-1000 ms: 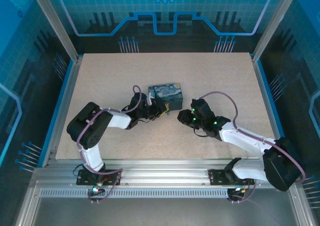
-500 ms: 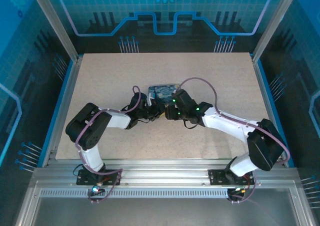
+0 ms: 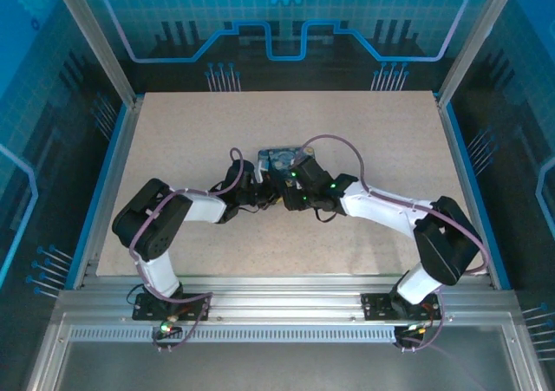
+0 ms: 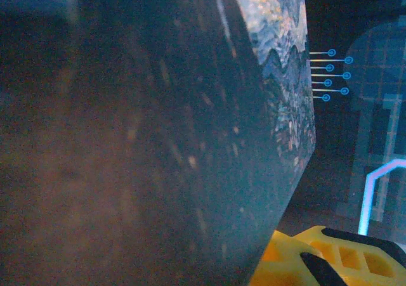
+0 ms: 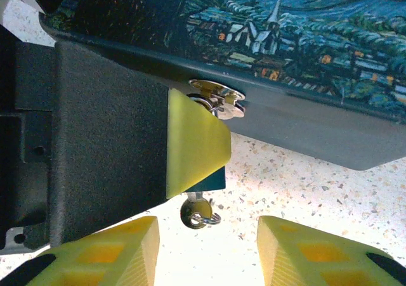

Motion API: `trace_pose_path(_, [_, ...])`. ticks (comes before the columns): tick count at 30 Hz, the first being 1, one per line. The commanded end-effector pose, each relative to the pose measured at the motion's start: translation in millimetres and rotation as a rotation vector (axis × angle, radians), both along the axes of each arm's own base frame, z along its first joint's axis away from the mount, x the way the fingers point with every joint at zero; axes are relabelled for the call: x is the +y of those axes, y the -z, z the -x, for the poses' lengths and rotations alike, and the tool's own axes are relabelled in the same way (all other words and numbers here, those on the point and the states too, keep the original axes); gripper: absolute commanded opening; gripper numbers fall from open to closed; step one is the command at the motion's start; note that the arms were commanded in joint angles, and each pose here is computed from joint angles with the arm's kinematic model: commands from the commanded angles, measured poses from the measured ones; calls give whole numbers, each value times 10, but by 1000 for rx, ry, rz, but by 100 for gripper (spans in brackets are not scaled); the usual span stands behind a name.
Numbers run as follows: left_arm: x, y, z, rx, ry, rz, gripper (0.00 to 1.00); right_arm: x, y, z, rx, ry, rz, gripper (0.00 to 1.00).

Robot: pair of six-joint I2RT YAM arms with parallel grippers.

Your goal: Unlock the padlock with the key

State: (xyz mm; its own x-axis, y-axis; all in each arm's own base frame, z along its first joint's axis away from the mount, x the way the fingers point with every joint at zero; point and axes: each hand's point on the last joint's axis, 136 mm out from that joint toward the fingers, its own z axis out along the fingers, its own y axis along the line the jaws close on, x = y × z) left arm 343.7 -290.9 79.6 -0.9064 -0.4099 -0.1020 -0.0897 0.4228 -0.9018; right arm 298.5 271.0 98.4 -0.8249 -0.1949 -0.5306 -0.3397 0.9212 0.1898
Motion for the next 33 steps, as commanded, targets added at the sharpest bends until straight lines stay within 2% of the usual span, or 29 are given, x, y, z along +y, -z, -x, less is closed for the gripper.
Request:
trace_pose_path(1, [-90,-315,-30,-66,39,56,0,106,36,24,12,-41,19,46])
trace_pose_path(12, [-87,-342,-33,-72,40,66,0,190,102,-13,9,-47,28,45])
trace_pose_path(22, [-33,-352,-49,-69,29,73,0,57,-101,126,-58,-14,7,45])
trace_pose_path(33, [-36,-390,-55,-73,28,81,0,98,22,72,-62,-18,51,48])
